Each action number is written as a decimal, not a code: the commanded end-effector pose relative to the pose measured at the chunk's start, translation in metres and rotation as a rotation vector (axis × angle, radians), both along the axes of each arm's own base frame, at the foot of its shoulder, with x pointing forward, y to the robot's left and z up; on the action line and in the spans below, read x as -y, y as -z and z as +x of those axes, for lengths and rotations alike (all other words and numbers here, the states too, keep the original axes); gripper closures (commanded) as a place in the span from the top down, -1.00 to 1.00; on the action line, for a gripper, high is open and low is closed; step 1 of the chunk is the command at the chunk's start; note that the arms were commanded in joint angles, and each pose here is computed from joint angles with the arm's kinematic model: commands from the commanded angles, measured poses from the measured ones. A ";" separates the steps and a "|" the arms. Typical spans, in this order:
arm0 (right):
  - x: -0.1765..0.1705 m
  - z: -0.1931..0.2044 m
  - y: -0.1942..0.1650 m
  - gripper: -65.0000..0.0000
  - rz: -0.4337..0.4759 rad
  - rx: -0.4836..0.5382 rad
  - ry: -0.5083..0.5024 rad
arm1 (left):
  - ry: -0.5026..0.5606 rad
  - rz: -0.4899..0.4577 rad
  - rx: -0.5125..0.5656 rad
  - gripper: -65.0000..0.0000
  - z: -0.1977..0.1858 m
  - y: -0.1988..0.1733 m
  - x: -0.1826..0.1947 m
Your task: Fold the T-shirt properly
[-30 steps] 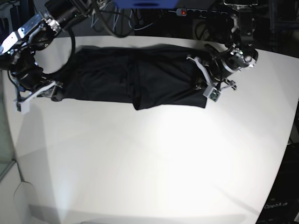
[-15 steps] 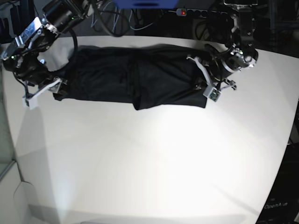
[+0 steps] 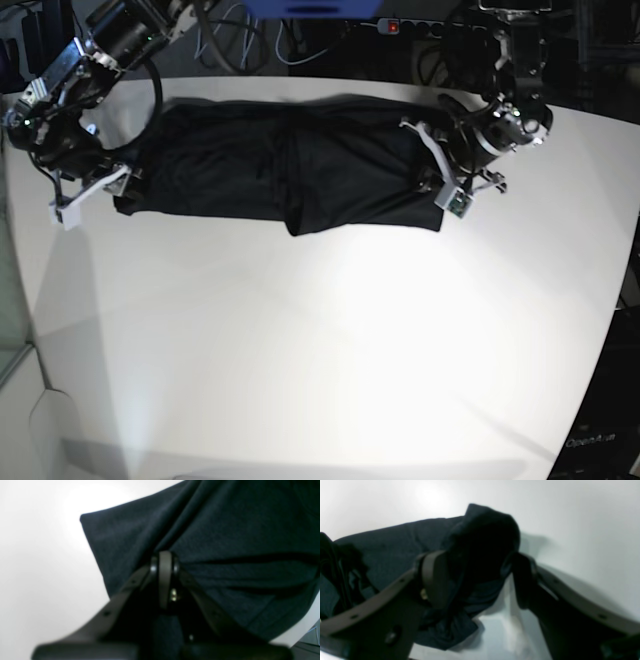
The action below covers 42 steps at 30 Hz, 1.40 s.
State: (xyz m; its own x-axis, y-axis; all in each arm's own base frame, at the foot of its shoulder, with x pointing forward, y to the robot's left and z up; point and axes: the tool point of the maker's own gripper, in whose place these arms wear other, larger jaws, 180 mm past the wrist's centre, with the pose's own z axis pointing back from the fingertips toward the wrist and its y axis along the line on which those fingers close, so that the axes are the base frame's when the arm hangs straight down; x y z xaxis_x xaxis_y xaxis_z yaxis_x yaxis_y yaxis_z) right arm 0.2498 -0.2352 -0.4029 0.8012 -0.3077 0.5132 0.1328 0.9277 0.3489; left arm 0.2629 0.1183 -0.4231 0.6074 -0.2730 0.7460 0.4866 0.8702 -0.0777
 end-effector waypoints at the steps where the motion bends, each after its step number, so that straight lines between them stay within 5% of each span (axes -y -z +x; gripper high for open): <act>1: 0.004 0.009 -0.010 0.25 -0.009 0.044 0.008 | -0.006 0.050 -0.022 -1.00 -0.002 0.004 -0.009; 15: 0.024 0.008 -0.016 0.25 -0.058 0.057 0.018 | -0.003 0.048 -0.020 -1.00 -0.002 0.003 -0.008; 42: 0.008 -0.006 -0.002 0.26 -0.019 0.021 0.017 | -0.002 0.048 -0.013 -1.00 0.002 0.002 -0.006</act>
